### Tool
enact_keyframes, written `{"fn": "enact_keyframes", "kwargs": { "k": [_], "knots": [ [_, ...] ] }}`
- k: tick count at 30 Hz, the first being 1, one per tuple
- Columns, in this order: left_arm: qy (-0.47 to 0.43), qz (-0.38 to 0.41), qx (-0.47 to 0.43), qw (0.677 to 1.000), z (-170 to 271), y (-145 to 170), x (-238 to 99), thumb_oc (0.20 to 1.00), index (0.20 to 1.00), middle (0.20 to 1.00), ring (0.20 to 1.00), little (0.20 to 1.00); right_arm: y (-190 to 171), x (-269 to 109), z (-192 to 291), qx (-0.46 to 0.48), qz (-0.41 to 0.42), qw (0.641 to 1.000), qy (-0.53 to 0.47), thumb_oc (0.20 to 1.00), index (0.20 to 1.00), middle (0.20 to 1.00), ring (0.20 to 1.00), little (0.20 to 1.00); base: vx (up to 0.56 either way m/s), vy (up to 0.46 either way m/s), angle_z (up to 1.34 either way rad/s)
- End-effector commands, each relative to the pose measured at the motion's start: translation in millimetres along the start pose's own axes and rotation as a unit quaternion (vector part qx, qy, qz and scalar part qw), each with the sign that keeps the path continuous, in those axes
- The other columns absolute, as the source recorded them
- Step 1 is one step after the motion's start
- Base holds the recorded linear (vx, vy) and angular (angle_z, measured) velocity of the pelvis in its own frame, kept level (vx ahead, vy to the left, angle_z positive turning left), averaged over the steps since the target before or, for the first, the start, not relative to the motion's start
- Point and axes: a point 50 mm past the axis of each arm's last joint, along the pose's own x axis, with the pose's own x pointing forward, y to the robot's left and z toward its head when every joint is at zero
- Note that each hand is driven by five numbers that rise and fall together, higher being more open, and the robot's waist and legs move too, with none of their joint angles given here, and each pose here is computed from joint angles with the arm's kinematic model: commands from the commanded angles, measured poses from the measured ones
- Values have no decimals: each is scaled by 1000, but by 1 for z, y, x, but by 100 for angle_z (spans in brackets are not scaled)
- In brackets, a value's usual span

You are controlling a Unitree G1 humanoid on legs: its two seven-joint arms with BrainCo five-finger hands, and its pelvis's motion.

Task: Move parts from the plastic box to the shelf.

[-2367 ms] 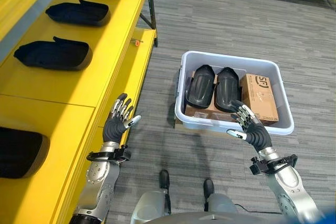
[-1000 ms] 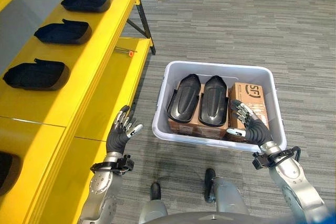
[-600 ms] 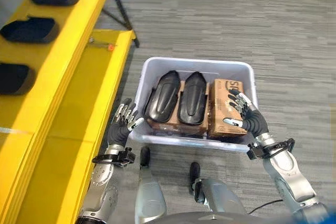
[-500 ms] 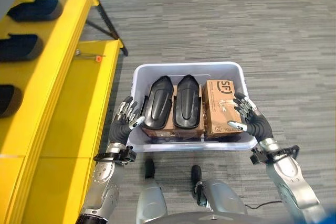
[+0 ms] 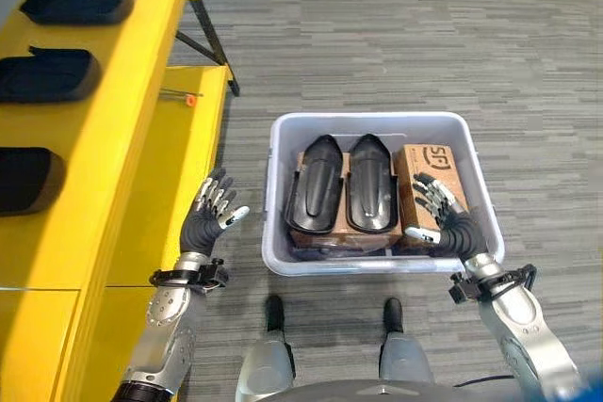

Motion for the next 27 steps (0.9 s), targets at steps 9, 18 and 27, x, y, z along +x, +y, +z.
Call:
{"fn": "enact_keyframes", "kwargs": {
  "k": [9, 18, 27],
  "knots": [
    [-125, -44, 0, 991, 48, -22, 23, 1000, 1000, 1000, 1000, 1000, -9, 39, 23, -49, -43, 995, -74, 1000, 1000, 1000, 1000, 1000, -29, 6, 2],
    [-155, -58, -28, 986, 59, -39, 35, 1000, 1000, 1000, 1000, 1000, -16, 73, 22, 0, -121, 990, -76, 1000, 1000, 1000, 1000, 1000, -58, 5, 7],
    [-152, -54, -38, 986, 58, -45, 38, 1000, 1000, 1000, 1000, 1000, -4, 100, 35, 40, -147, 983, -101, 1000, 1000, 1000, 1000, 1000, -18, 4, 1]
  ]
}}
